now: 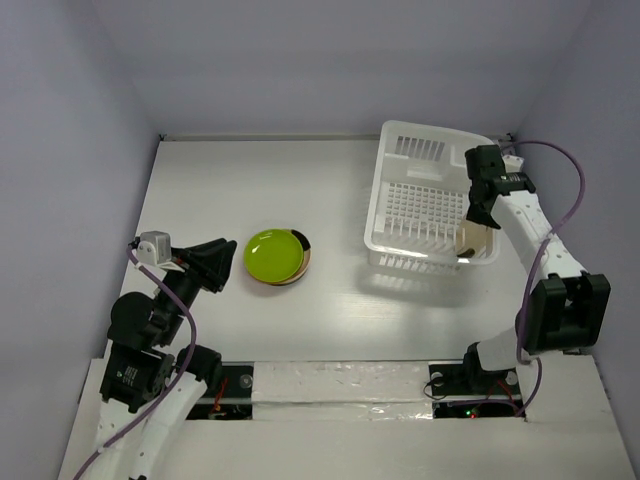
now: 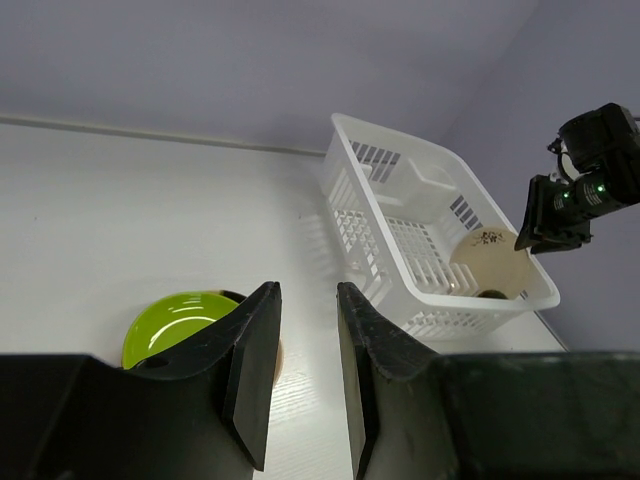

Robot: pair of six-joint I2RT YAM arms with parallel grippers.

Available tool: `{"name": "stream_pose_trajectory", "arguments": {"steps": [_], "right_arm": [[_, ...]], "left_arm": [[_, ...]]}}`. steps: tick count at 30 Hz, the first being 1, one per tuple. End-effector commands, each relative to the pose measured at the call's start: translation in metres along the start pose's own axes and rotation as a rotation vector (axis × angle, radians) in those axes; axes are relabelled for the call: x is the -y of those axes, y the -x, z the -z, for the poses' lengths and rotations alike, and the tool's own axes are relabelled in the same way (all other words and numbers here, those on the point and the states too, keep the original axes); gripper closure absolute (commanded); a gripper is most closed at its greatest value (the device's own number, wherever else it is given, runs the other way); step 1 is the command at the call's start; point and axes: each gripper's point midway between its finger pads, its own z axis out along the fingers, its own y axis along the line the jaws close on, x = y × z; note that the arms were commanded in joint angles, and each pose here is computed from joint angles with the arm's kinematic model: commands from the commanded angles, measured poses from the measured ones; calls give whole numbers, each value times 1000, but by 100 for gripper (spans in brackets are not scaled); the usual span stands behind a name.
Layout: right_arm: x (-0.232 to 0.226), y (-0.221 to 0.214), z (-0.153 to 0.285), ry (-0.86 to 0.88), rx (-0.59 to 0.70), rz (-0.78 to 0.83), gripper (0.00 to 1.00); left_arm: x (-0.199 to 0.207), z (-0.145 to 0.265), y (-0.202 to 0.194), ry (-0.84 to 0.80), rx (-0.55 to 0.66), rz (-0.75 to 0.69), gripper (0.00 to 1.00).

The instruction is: Unload the plates from the dish rack

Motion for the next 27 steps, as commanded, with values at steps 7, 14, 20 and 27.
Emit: {"name": "stream_pose_trajectory", "arguments": {"steps": [7, 14, 20, 27], "right_arm": [[19, 14, -6, -130, 18, 85, 70], [30, 22, 3, -192, 88, 129, 90], [27, 30, 19, -210, 140, 155, 96], [21, 41, 54, -233, 236, 191, 100]], "left_arm": [[6, 2, 12, -26, 50, -13, 73], [6, 1, 12, -28, 49, -12, 73], [6, 0, 11, -27, 44, -12, 73], [3, -2, 10, -16, 41, -11, 73]]}}
